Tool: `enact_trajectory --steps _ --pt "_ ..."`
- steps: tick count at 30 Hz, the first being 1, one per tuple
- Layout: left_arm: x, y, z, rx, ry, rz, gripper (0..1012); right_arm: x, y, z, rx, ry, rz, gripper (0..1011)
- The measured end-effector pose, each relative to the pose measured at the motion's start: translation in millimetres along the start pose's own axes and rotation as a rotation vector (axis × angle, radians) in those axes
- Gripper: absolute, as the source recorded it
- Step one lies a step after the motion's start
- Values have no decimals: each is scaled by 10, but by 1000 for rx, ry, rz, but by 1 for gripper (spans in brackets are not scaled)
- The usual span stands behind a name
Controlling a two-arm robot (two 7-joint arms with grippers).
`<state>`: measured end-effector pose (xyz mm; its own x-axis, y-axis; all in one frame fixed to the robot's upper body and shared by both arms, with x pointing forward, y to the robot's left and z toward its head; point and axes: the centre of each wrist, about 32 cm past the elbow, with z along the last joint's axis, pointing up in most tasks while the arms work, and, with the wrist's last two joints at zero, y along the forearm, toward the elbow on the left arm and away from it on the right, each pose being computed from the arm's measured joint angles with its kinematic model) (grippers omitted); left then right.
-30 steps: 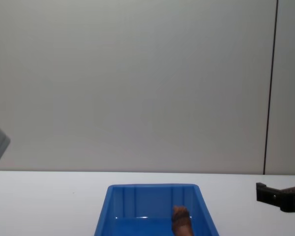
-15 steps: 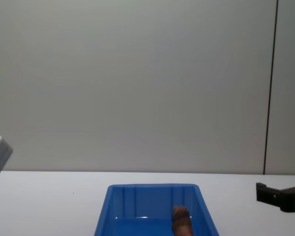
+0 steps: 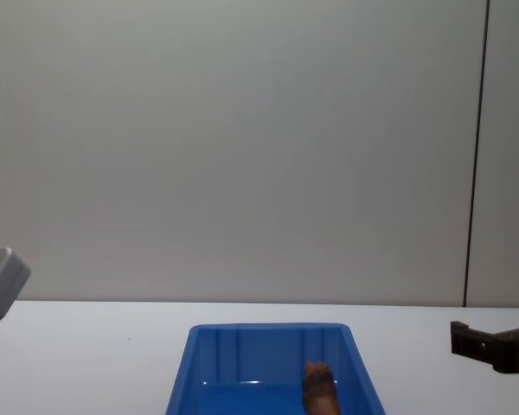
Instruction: Pick up the two dolls from the table and place them into the box.
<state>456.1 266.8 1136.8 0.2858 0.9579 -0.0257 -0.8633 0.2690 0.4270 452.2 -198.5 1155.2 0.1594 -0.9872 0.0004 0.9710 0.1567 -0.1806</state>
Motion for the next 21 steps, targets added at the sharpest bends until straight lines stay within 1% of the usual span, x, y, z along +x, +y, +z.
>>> enact_trajectory --steps 4,5,6,7,9,16,21 --pt "1 -23 13 1 1 0 458 0 0 0 0 0 0 1001" --pt "1 -26 16 1 1 0 458 0 0 0 0 0 0 1001" --pt "0 -34 21 0 1 0 392 0 0 0 0 0 0 1001" --pt "-2 -39 28 -1 1 0 351 0 0 0 0 0 0 1001" --pt "-4 -43 35 -3 0 0 306 0 0 0 0 0 0 1001" --pt "-19 -52 75 -19 -9 -3 246 0 0 0 0 0 0 1001" --pt "-39 -45 137 -53 -25 -13 219 0 0 0 0 0 0 1001"
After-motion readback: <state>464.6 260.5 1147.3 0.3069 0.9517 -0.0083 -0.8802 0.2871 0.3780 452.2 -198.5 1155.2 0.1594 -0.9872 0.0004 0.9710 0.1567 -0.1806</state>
